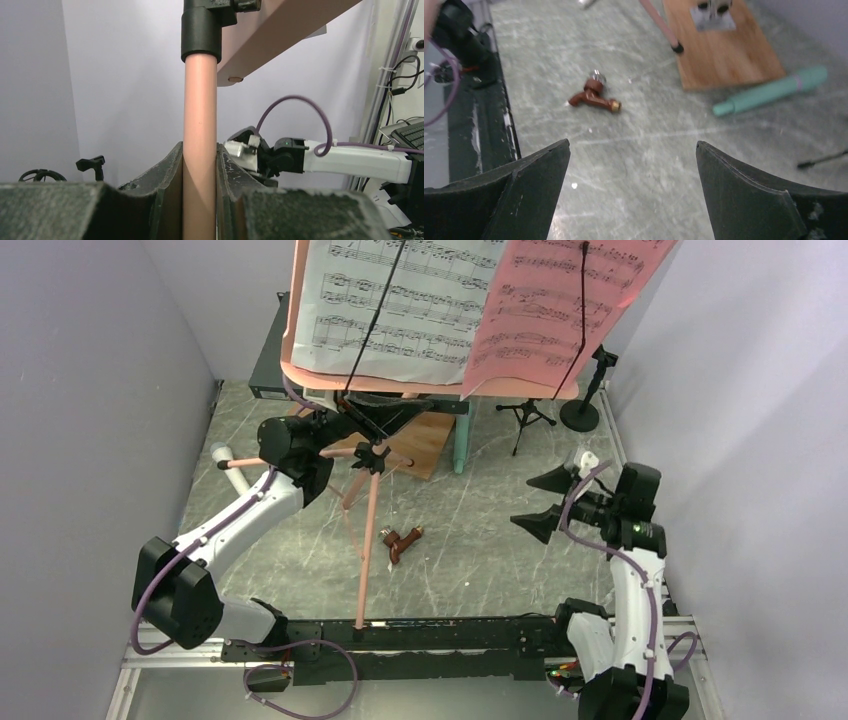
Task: Pack up the instrument practice props
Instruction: Place the music stand at the center of the board.
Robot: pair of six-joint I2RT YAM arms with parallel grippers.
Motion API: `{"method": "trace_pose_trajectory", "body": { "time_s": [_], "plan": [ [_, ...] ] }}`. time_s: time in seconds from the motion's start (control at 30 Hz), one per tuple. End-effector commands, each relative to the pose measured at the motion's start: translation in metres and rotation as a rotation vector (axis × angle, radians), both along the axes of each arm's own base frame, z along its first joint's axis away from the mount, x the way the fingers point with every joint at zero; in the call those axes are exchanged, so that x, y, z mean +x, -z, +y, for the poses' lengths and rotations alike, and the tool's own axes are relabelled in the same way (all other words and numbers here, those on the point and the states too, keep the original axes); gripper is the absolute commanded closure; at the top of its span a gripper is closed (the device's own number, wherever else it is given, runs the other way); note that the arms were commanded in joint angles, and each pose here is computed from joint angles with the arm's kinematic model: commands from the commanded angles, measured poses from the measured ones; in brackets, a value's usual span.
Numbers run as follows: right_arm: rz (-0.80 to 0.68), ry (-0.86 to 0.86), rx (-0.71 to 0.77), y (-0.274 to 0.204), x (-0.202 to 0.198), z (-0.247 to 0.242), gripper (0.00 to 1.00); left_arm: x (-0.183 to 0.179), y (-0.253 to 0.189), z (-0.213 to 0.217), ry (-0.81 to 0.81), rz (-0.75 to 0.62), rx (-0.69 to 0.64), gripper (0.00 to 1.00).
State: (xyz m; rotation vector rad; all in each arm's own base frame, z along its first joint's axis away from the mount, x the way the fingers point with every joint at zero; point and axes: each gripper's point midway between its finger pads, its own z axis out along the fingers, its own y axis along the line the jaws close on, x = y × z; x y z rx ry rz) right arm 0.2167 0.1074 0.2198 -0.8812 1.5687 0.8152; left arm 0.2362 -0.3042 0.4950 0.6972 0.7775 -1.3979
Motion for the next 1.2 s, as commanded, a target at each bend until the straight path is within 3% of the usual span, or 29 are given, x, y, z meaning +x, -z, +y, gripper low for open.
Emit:
{"method": "trace_pose_trajectory", "body": {
  "time_s": [0.0, 0.2, 0.37, 0.63, 0.87, 1.17],
  "plan": [
    [-0.138, -0.165, 0.06, -0.073, -0.013, 0.013, 0.01, -0.037, -0.082, 0.044, -0.034, -0.184, -0.322, 1.0],
    [-0.083, -0.155, 0.106, -0.138, -0.008, 0.007, 0.01, -0.026, -0.076, 0.041, -0.017, -0.175, -0.356, 1.0],
    [-0.045, -0.179, 0.185, -0.163, -0.015, 0.001, 0.01, -0.021, -0.073, 0.036, -0.002, -0.161, -0.349, 1.0],
    [-0.032, -0.158, 0.162, -0.197, -0.022, -0.004, 0.0, -0.009, -0.065, 0.031, 0.004, -0.14, -0.363, 1.0],
    [0.0, -0.022, 0.173, -0.223, 0.01, -0.03, 0.0, -0.012, -0.064, 0.031, 0.006, -0.14, -0.358, 1.0],
    [-0.013, -0.005, 0.201, -0.286, 0.03, -0.031, 0.01, -0.017, -0.065, 0.032, 0.021, -0.142, -0.354, 1.0]
  ]
}}
